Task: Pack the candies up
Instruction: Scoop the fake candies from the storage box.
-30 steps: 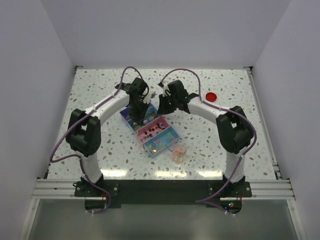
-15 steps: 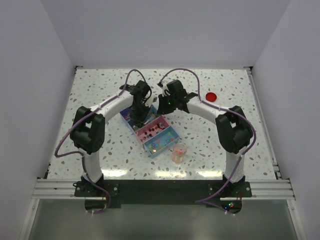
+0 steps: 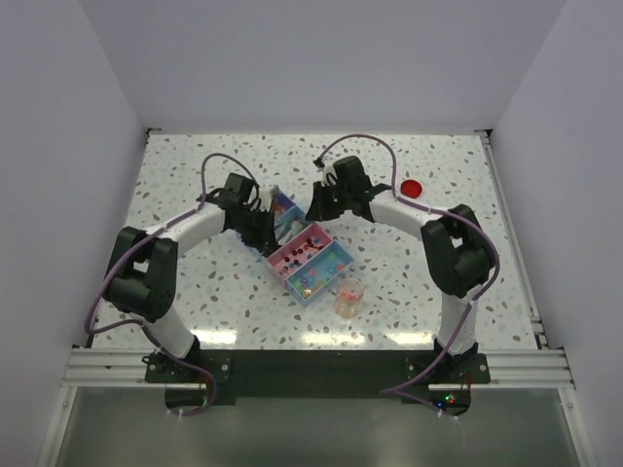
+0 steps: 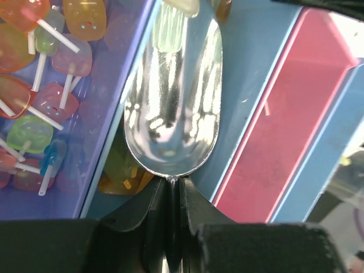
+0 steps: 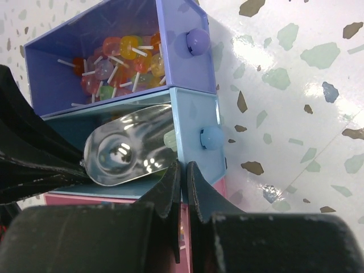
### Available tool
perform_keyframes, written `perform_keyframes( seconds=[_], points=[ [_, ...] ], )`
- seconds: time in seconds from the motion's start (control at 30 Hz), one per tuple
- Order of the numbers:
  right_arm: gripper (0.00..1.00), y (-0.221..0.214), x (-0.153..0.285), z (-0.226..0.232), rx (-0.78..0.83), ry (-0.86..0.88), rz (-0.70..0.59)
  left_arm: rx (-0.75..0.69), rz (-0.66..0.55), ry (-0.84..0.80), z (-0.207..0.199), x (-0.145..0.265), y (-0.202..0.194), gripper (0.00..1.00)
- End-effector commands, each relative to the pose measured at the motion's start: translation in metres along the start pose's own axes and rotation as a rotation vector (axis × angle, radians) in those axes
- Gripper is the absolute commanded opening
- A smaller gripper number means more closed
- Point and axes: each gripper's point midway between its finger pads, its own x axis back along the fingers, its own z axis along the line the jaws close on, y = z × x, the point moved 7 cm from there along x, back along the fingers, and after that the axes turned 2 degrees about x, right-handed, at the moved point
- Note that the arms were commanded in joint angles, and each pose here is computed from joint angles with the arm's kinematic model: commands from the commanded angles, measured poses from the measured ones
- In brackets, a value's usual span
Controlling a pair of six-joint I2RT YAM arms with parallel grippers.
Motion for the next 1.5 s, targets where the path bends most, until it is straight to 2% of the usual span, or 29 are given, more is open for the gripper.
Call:
perform_keyframes(
  seconds=[0.0, 0.2, 0.5, 0.9, 1.27, 1.47],
  points=[
    [0.0, -0.049, -0.013, -0.007, -0.098, -0.002, 0.168, -0.034, -0.221, -0.212, -0.015, -0.002, 0.035, 0.0],
    [0.0, -0.052, -0.009, -0.014, -0.068, -0.056, 0.183, -0.072, -0.277, -0.213, -0.017, 0.01, 0.038, 0.0],
    [0.0, -0.059, -0.004, -0.023, -0.047, -0.095, 0.197, -0.212, -0.44, -0.161, -0.016, 0.038, 0.047, 0.0],
    [0.0, -0.055, -0.002, -0.026, -0.008, -0.117, 0.202, -0.27, -0.399, -0.123, -0.009, 0.037, 0.035, 0.0],
    [0.0, -0.042, 0.008, -0.023, 0.033, -0.143, 0.182, -0.438, -0.433, -0.078, -0.008, 0.053, 0.031, 0.0],
    [0.21, -0.029, 0.021, -0.014, 0.048, -0.137, 0.145, -0.48, -0.423, -0.064, -0.009, 0.059, 0.029, 0.0]
  ],
)
